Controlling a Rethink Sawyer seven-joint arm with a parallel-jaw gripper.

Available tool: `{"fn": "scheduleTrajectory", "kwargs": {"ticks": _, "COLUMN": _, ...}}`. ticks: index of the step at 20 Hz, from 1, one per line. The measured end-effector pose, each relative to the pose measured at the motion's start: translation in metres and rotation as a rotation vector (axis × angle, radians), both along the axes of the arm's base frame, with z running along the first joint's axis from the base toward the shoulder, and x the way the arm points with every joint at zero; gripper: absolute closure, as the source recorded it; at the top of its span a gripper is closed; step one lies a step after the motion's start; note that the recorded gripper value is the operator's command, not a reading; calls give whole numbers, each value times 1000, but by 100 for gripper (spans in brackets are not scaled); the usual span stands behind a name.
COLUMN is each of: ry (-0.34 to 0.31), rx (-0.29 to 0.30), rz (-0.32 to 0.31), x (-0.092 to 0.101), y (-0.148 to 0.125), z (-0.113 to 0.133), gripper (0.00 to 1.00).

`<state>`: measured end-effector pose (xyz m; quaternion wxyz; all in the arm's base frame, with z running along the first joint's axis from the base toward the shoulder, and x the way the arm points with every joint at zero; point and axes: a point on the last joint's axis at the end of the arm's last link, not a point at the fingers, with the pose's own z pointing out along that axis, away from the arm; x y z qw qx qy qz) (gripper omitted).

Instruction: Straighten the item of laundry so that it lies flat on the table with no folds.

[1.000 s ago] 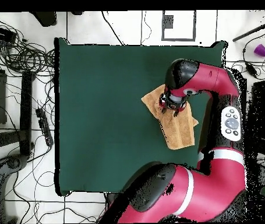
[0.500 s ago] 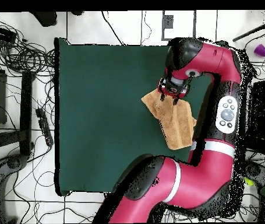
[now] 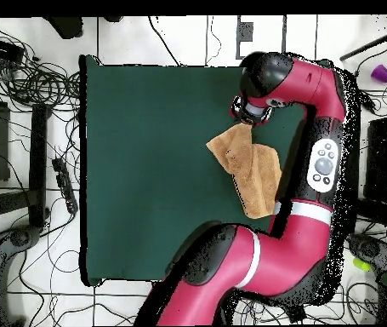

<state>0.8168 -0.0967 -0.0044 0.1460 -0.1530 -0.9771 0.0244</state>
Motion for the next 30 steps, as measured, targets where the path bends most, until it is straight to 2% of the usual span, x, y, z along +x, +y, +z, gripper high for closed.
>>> {"fn": "scheduleTrajectory", "kwargs": {"ticks": 1, "ry": -86, "rx": -14, "rz": 21, "x": 6, "y": 3, "z": -5, "gripper": 0}}
{"fn": "scheduleTrajectory", "kwargs": {"ticks": 3, "ry": -177, "rx": -32, "rz": 46, "x": 11, "y": 7, "z": -8, "gripper": 0}}
{"fn": "scheduleTrajectory", "kwargs": {"ticks": 5, "ry": -331, "rx": -67, "rz": 95, "x": 15, "y": 15, "z": -9, "gripper": 0}}
{"fn": "scheduleTrajectory", "kwargs": {"ticks": 7, "ry": -432, "rx": -95, "rz": 125, "x": 14, "y": 22, "z": -8, "gripper": 0}}
{"fn": "scheduleTrajectory", "kwargs": {"ticks": 11, "ry": -532, "rx": -125, "rz": 151, "x": 7, "y": 34, "z": -4, "gripper": 0}}
{"fn": "scheduleTrajectory", "kwargs": {"ticks": 12, "ry": -569, "rx": -132, "rz": 150, "x": -1, "y": 43, "z": -1, "gripper": 0}}
{"fn": "scheduleTrajectory", "kwargs": {"ticks": 14, "ry": -580, "rx": -132, "rz": 145, "x": -8, "y": 50, "z": 1, "gripper": 0}}
{"fn": "scheduleTrajectory", "kwargs": {"ticks": 15, "ry": -570, "rx": -121, "rz": 129, "x": -23, "y": 61, "z": 3, "gripper": 0}}
{"fn": "scheduleTrajectory", "kwargs": {"ticks": 16, "ry": -562, "rx": -116, "rz": 125, "x": -28, "y": 64, "z": 4, "gripper": 0}}
{"fn": "scheduleTrajectory", "kwargs": {"ticks": 22, "ry": -487, "rx": -84, "rz": 111, "x": -68, "y": 76, "z": 11, "gripper": 0}}
{"fn": "scheduleTrajectory", "kwargs": {"ticks": 25, "ry": -447, "rx": -79, "rz": 113, "x": -95, "y": 77, "z": 14, "gripper": 0}}
{"fn": "scheduleTrajectory", "kwargs": {"ticks": 28, "ry": -444, "rx": -75, "rz": 109, "x": -110, "y": 73, "z": 10, "gripper": 0}}
{"fn": "scheduleTrajectory", "kwargs": {"ticks": 30, "ry": -473, "rx": -75, "rz": 109, "x": -123, "y": 67, "z": 0, "gripper": 0}}
